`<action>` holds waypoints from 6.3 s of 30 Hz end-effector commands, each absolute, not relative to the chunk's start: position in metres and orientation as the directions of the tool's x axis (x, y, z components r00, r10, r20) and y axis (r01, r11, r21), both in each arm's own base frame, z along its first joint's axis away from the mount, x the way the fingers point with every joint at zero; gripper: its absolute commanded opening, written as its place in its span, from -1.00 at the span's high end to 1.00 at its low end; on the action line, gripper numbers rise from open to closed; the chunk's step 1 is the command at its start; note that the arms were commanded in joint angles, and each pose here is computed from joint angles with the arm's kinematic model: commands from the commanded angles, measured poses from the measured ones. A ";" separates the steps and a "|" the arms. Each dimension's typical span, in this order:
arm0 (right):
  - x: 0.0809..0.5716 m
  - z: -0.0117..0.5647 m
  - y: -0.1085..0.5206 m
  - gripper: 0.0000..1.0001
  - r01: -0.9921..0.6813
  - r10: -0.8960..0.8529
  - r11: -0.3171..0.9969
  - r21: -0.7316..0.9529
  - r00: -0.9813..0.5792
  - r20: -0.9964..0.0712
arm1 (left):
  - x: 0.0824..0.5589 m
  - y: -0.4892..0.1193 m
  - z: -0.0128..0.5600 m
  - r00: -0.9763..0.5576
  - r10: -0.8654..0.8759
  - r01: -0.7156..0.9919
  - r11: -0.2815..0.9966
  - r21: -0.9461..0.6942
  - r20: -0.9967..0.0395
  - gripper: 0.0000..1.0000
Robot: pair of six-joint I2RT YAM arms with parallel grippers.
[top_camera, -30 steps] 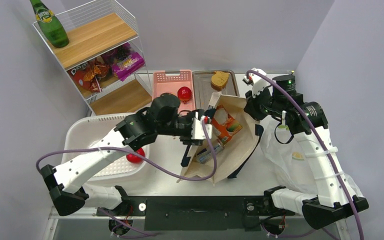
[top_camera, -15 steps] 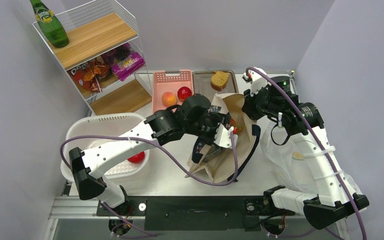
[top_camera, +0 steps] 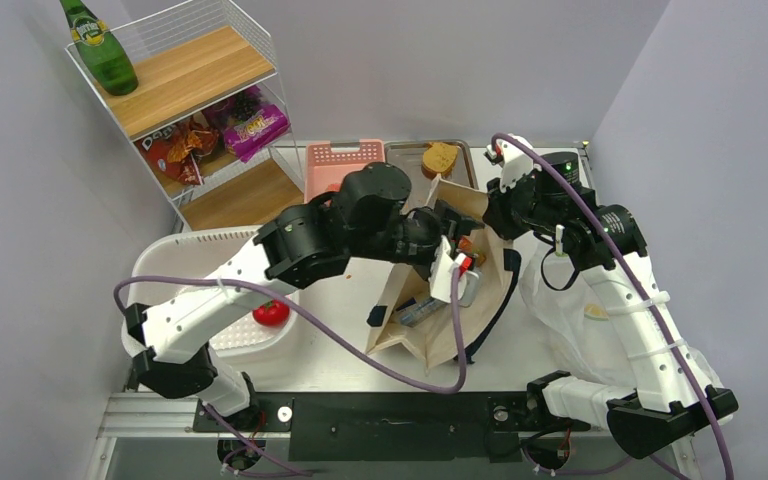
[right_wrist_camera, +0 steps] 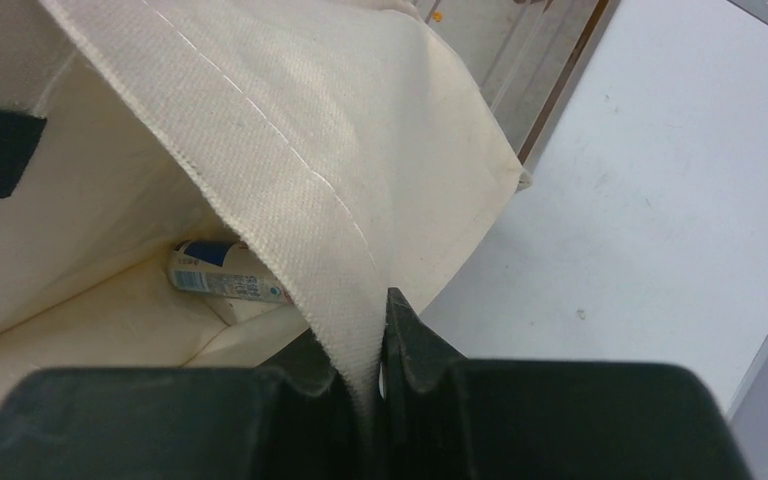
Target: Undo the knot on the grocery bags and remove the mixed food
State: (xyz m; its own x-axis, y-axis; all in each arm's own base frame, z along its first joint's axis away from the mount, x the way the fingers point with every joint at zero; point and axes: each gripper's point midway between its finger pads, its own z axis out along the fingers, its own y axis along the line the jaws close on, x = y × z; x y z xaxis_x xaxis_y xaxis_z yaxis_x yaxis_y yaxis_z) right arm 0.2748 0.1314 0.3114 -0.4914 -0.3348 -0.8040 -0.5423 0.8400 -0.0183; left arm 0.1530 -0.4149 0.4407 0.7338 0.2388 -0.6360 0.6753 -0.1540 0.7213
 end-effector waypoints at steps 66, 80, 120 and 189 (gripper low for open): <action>0.299 0.338 0.037 -0.55 -0.433 -0.142 0.893 0.124 -0.532 -0.835 | 0.289 -0.421 0.412 0.175 0.171 0.923 0.314 0.223 -0.969 1.00; 0.243 0.393 0.148 -0.65 -0.747 -0.263 0.665 0.016 -0.254 -0.931 | 0.284 -0.411 0.425 0.219 0.148 0.927 0.277 0.253 -0.964 1.00; 0.200 0.484 0.193 1.00 -0.874 -0.018 0.454 -0.174 0.186 -0.982 | 0.276 -0.271 0.476 0.155 -0.068 0.935 0.332 0.124 -0.986 -0.50; 0.279 0.492 0.186 -0.60 -0.781 0.445 0.491 0.386 -0.156 -0.882 | 0.288 -0.221 0.500 0.156 -0.149 0.816 0.577 0.042 -0.976 1.00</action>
State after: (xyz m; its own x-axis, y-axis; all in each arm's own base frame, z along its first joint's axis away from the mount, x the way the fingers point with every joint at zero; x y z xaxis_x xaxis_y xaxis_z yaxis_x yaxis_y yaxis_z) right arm 0.2627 0.2120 0.4955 -0.2011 0.4586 -0.8656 -0.8303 0.3891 0.3990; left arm 0.2685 -0.2591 0.5245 -0.1032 -0.3799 -0.9192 0.9318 0.2864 -0.2230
